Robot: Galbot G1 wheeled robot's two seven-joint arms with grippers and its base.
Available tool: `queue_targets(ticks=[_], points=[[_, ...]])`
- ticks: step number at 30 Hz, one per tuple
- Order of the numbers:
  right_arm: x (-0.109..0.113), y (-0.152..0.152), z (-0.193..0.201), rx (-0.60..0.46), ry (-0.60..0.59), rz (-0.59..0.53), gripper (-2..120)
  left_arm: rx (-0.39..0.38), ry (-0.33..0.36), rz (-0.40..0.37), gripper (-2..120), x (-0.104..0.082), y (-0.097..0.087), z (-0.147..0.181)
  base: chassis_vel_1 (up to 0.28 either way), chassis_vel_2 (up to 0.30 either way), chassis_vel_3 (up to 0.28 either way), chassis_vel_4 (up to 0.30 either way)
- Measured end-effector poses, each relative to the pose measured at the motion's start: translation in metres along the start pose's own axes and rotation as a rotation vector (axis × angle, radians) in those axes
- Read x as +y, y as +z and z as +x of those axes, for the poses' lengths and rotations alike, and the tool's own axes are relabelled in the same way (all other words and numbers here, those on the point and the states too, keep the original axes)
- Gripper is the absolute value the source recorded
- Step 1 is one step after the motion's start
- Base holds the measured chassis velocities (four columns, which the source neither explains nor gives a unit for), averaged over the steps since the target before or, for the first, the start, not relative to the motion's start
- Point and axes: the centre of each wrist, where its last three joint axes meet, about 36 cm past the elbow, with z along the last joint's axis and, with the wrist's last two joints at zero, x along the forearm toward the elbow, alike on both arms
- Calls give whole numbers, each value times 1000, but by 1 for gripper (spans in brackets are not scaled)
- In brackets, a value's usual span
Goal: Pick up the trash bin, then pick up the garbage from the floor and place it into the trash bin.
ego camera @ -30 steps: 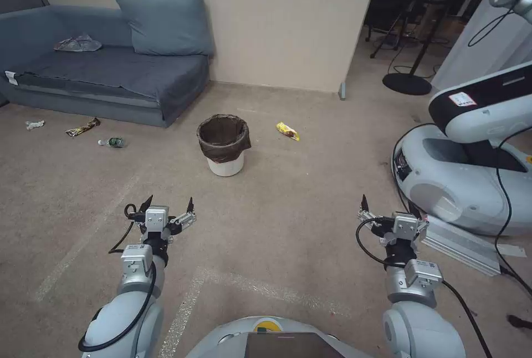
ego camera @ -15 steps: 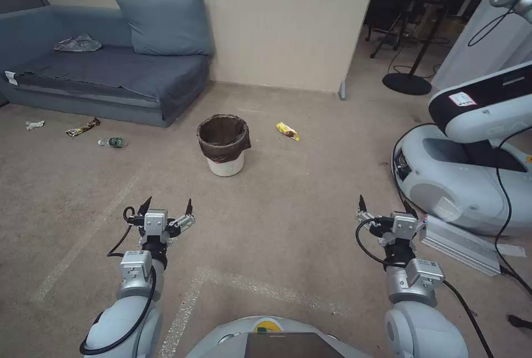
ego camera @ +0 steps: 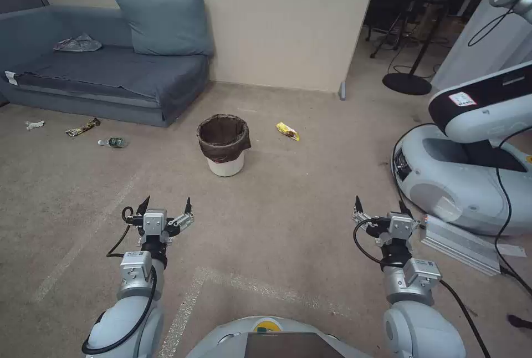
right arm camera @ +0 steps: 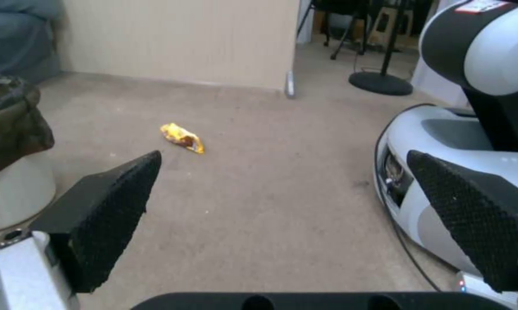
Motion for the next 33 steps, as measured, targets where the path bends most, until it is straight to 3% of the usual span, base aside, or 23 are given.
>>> queue_targets(ticks=[11, 33], points=[[0, 0, 0, 0, -1, 5, 100, 5, -3, 0, 100, 1, 2, -1, -43, 43, 39, -42], [1, 7, -1, 2, -3, 18, 100, 12, -4, 1, 100, 1, 5, -2, -125, 126, 130, -129]])
